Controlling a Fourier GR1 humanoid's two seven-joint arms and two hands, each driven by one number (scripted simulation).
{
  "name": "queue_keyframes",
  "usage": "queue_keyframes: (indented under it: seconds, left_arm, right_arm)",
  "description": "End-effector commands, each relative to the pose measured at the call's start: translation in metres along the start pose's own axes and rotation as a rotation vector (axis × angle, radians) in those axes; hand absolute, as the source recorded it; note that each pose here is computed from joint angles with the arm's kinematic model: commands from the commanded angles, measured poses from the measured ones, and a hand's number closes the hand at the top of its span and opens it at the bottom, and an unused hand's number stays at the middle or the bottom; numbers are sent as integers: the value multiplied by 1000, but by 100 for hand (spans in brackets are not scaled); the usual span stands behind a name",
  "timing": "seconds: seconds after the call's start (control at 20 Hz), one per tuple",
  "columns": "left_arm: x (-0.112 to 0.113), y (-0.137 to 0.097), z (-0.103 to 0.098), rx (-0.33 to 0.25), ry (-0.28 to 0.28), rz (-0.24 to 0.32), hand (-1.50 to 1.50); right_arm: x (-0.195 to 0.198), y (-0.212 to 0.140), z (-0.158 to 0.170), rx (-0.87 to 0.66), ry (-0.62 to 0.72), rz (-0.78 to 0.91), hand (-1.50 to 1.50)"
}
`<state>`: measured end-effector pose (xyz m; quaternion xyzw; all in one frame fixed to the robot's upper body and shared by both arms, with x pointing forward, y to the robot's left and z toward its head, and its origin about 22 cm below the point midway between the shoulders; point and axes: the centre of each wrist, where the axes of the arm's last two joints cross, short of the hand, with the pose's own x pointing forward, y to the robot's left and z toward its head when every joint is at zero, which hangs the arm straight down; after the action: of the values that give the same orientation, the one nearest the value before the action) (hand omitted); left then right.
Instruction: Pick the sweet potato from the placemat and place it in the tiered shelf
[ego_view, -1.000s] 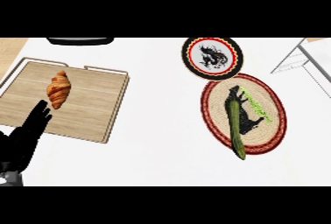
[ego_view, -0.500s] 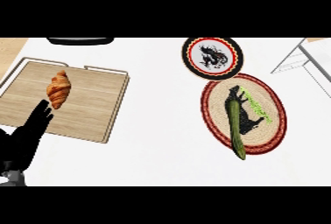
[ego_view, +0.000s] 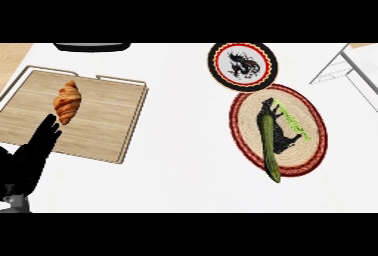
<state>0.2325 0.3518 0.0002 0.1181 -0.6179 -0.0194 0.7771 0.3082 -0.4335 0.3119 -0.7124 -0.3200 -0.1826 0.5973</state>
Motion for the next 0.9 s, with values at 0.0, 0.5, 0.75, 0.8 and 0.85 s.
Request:
queue_keyframes:
  seconds: [0.0,0.5,0.75,0.8,0.85]
  left_arm:
    - [-3,3,-4,0,17,14,0]
    - [0,5,9,15,14,-13,0]
    - [-6,16,10,36,17,-12,0]
    - [-1,8,3,46,30,3,0]
    - [-2,12,9,33,28,-13,0]
  right_arm:
    - [2,-26,1,10,21,-176,-150]
    - [-22,-97,34,-48,-10,-437,-150]
    - [-42,-170,68,-143,20,-446,-150]
    - [-51,-177,66,-144,52,-443,-150]
    - [-55,-190,74,-180,67,-450,-150]
